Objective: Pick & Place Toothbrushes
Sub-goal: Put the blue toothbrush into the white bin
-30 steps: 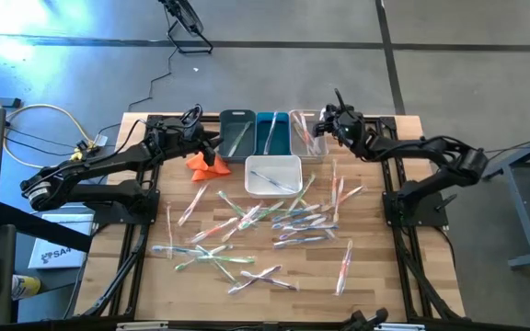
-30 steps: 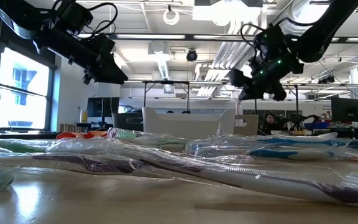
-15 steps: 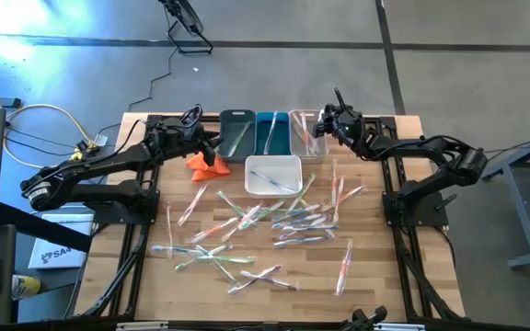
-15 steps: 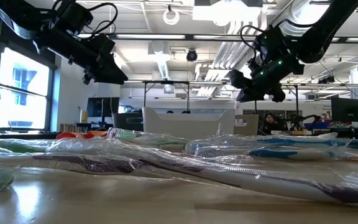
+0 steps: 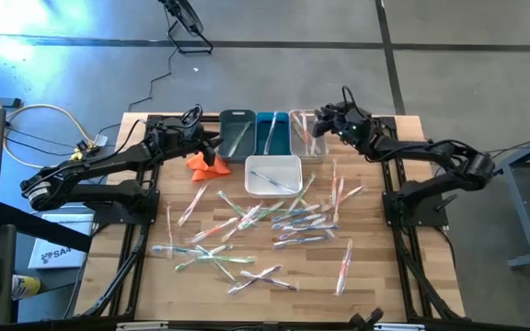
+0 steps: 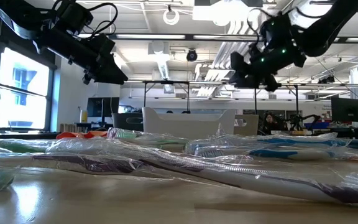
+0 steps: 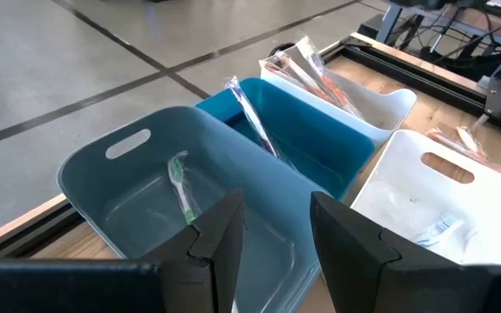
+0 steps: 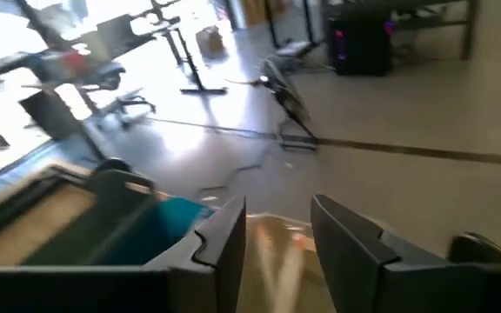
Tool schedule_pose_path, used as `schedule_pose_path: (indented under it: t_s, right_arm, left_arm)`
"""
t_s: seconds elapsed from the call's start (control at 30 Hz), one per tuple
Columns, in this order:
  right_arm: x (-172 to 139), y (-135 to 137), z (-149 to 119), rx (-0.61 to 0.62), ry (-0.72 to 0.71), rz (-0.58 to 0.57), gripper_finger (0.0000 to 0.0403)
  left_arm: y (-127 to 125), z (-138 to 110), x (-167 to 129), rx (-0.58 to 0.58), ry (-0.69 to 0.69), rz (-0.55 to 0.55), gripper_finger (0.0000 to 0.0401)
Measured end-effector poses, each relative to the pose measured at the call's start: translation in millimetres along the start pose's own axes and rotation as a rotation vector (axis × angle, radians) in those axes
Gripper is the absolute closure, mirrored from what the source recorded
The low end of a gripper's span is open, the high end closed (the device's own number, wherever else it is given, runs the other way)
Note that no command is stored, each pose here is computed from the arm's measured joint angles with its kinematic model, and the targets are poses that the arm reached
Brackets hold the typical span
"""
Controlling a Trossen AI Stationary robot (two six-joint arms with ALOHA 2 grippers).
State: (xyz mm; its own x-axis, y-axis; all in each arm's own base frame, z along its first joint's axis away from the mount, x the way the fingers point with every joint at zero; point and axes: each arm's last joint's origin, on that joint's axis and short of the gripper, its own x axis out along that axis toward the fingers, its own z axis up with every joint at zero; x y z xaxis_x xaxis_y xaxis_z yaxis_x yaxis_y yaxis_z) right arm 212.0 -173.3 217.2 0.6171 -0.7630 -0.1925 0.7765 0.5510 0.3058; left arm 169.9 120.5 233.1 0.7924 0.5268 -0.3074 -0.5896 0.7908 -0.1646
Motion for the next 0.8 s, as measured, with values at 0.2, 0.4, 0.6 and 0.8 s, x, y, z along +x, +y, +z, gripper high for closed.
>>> schedule_pose_path:
  t_s: [0.2,0.4,0.6,0.8]
  right_arm:
    - [-24,17,20,-0.06,-0.049,0.171,0.0299]
    - [-45,30,33,-0.064,-0.089,0.292,0.0321]
    - [-58,36,41,-0.068,-0.097,0.443,0.0331]
    - [-60,39,40,-0.092,-0.06,0.557,0.0331]
  left_arm:
    - [0,0,0,0.0,0.0,0.0,0.0268]
    - [0,0,0,0.0,0.0,0.0,0.0268]
    - [0,0,0,0.0,0.0,0.0,0.0268]
    - [0,0,0,-0.003,-0.001,0.0,0.0268]
